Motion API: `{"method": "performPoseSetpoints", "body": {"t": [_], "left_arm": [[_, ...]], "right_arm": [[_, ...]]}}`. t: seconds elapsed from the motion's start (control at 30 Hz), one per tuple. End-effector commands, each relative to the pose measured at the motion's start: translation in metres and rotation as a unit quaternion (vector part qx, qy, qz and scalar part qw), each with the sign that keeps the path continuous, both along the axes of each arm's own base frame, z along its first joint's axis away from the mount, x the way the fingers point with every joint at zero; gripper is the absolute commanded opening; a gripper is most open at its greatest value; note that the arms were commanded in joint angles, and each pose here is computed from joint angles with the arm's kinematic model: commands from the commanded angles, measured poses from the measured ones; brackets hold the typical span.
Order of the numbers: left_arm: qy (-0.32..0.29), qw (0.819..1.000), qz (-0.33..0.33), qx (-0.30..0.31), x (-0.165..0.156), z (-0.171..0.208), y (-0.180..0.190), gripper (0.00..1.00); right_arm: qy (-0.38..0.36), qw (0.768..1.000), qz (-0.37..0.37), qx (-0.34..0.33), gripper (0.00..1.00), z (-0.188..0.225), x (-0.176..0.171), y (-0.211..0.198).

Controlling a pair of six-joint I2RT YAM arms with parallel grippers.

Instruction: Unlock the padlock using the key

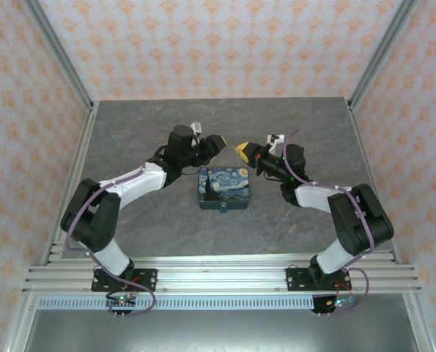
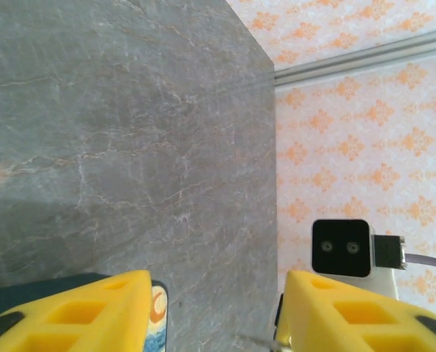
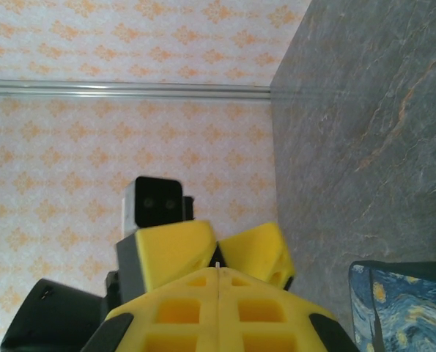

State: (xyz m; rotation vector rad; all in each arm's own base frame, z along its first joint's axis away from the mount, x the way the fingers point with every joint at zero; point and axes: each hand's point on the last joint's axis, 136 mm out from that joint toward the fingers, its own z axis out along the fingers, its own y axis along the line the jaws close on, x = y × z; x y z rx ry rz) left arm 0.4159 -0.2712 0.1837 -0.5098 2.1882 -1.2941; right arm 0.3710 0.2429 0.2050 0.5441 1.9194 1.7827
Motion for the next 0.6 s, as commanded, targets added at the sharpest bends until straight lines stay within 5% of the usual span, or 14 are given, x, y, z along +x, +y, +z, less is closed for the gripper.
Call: {"method": "performPoseSetpoints", "body": {"t": [0.0,0.57], "left_arm": [[-0.037,0.997,-0.006,-0.072,0.01,0.036,-0.015,0.43],[-0.049,0.995,0.004,-0.091,0.007,0.043,-0.025,0.4]], "right_arm": [[-0.027,0.999,-0.006,0.02,0.0,0.017,-0.001,0.002],[-0.023,0.999,-0.007,0.036,0.0,0.017,0.01,0.011]]}}
